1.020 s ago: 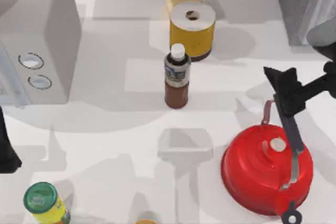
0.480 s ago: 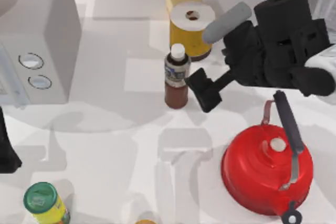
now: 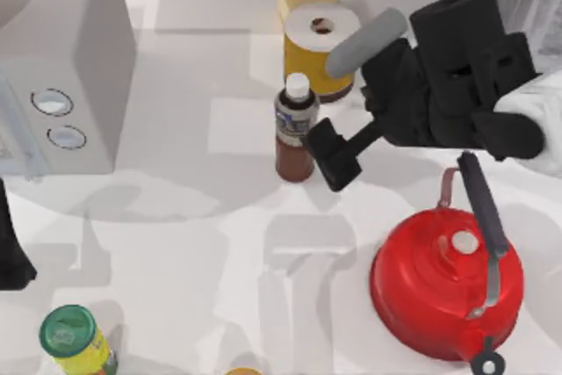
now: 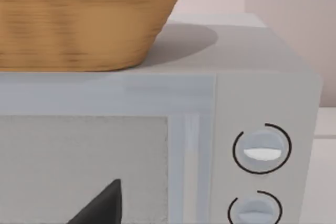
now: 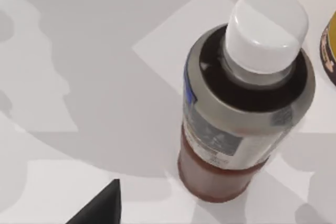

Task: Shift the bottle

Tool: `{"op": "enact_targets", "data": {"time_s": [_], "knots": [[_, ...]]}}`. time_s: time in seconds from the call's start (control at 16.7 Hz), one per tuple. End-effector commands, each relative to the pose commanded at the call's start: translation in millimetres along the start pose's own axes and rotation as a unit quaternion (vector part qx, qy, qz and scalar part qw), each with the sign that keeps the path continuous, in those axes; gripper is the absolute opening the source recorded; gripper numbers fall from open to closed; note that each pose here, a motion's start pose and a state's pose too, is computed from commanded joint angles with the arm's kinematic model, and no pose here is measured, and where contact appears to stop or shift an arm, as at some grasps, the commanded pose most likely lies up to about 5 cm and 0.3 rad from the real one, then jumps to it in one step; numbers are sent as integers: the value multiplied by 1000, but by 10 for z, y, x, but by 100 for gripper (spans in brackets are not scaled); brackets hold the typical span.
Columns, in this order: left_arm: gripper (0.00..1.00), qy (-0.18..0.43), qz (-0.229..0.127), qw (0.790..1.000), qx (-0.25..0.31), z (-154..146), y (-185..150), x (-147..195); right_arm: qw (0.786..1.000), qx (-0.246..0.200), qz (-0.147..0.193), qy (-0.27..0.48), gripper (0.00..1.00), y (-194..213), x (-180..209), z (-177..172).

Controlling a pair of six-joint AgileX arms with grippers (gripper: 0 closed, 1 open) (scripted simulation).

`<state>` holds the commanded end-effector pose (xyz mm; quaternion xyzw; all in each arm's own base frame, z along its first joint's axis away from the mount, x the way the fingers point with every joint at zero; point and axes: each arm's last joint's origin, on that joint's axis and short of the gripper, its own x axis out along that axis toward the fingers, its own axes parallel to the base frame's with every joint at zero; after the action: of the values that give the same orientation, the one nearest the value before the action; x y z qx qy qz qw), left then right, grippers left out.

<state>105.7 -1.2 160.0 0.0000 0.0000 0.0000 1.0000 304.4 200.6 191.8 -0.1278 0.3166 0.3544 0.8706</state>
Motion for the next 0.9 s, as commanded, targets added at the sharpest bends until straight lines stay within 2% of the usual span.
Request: {"op": "enact_targets", "data": {"time_s": [0.54,0.9], "knots": [[100,0,0,1000,0,0,0,0,1000,-1,1,1,100,10,863,6],[100,0,0,1000,0,0,0,0,1000,-1,1,1,100,9,972,-15]]}}
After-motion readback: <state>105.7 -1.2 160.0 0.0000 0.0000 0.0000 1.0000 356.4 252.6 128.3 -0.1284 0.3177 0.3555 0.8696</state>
